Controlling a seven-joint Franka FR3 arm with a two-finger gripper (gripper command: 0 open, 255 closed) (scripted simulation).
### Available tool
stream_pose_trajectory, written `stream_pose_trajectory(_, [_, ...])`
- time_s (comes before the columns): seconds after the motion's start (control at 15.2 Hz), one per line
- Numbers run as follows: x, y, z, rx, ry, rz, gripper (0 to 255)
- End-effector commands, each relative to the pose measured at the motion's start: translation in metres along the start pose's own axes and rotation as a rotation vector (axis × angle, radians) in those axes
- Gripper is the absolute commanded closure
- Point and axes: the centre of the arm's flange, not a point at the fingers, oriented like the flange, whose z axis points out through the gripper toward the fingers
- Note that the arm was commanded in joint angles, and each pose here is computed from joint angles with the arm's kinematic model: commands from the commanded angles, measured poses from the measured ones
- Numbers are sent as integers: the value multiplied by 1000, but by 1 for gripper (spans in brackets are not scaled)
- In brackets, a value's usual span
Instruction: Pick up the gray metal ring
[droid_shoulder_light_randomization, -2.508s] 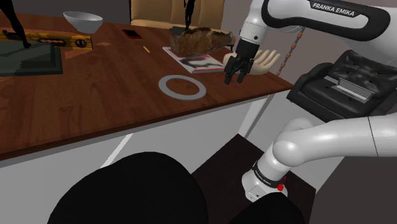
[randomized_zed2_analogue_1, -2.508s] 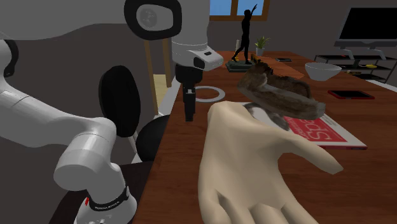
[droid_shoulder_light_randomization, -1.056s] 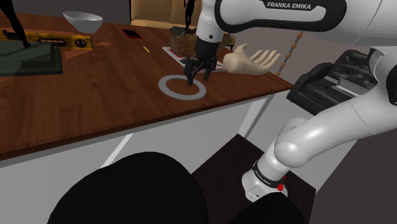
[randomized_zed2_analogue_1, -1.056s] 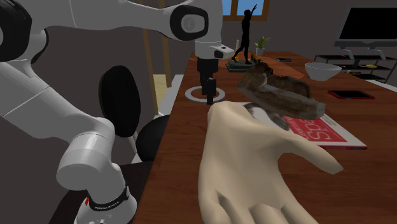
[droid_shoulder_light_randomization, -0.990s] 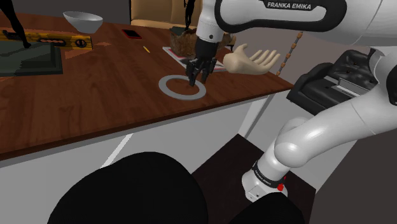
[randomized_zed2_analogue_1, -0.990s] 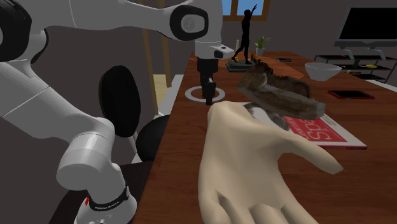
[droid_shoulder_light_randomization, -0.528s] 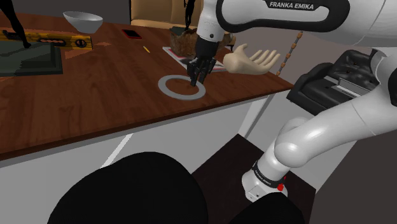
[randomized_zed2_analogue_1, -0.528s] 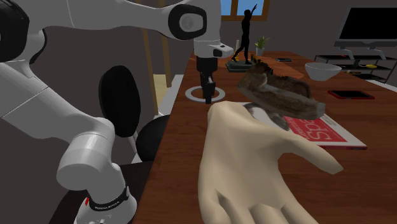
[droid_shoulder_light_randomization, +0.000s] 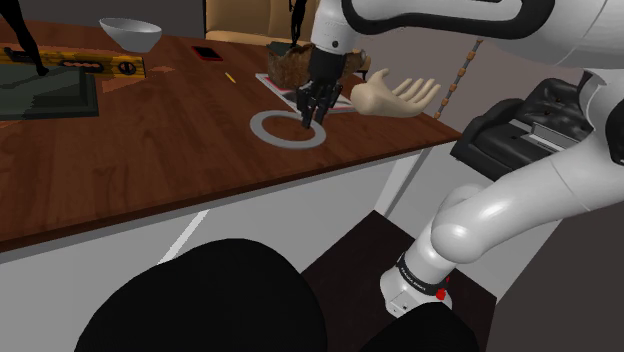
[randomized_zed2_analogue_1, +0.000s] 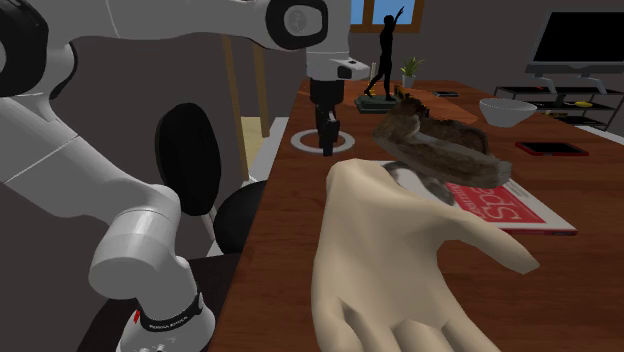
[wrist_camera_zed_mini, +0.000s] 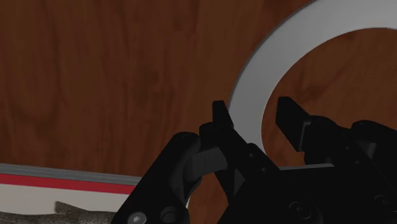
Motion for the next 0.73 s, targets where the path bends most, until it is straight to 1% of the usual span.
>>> stream_pose_trajectory(0.0, [0,0,-11,0,-1,0,255])
stream_pose_trajectory(0.53, [0,0,-53,0,-1,0,255])
stream_pose_trajectory(0.66, [0,0,-54,0,-1,0,255])
